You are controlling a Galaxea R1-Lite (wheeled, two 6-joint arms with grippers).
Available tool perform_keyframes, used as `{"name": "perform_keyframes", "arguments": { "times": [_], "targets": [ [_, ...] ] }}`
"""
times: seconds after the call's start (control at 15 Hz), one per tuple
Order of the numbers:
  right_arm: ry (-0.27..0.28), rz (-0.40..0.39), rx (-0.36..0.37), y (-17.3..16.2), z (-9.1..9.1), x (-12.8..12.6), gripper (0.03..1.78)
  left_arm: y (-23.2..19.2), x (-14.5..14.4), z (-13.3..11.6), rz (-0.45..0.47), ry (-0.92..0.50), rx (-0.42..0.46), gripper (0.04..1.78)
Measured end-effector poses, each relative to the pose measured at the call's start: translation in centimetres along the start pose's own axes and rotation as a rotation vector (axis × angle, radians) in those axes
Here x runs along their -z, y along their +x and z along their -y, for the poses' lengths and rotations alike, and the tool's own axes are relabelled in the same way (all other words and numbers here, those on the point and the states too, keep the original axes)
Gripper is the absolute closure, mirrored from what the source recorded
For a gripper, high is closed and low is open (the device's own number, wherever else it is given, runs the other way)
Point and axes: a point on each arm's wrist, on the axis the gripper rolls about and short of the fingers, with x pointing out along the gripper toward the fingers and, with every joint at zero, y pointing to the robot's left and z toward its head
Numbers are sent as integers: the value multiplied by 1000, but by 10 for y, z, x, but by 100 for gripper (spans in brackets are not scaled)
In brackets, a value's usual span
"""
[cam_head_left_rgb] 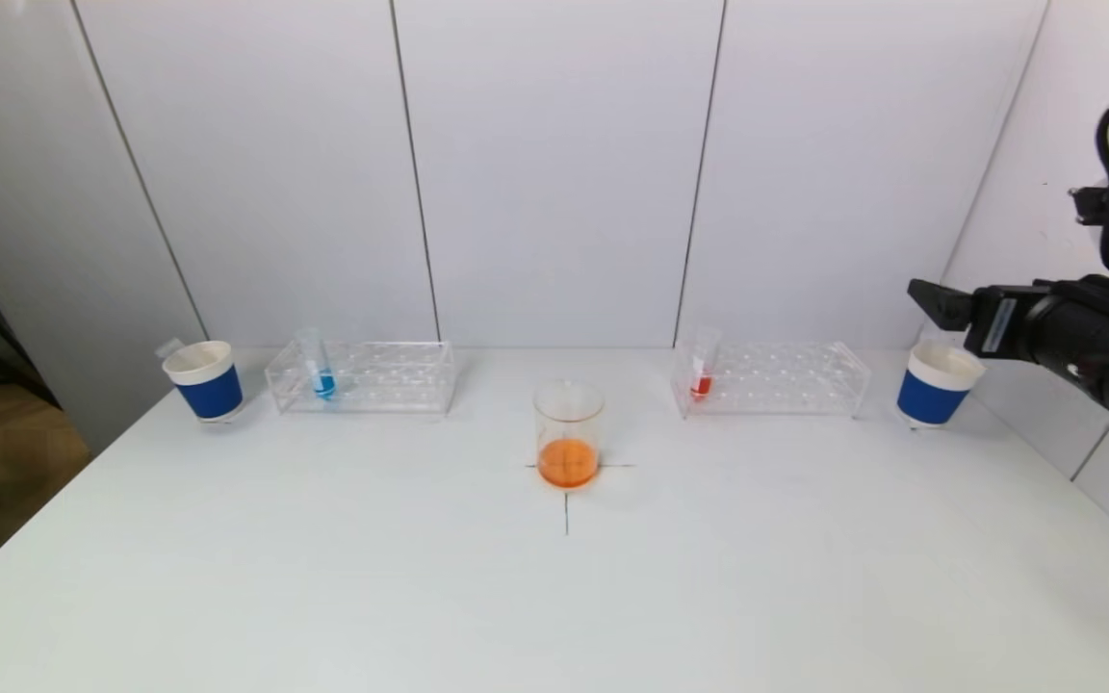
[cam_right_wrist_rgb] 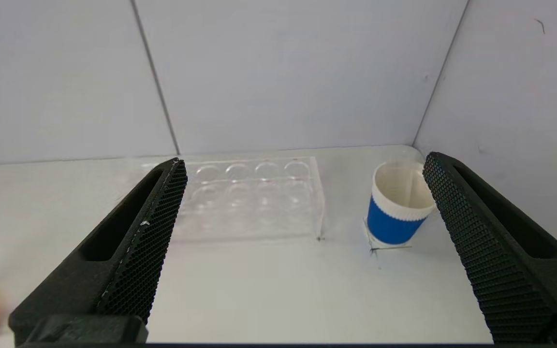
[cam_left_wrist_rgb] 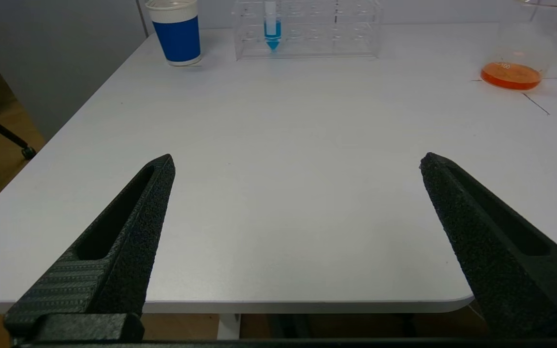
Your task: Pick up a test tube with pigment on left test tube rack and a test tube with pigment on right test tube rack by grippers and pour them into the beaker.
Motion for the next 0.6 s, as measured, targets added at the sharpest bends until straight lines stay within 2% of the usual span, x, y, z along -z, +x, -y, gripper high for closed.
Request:
{"name": "perform_keyframes", "arguments": {
  "times": [0.27, 0.47, 0.6],
  "targets": [
    [-6, 29, -42, -80, 4, 21, 4, 0, 0, 0, 0, 0, 0, 5],
    [-7, 85, -13, -123, 14, 34, 4, 0, 0, 0, 0, 0, 0, 5],
    [-12, 140, 38, -147, 21, 40, 4, 0, 0, 0, 0, 0, 0, 5]
  ]
}}
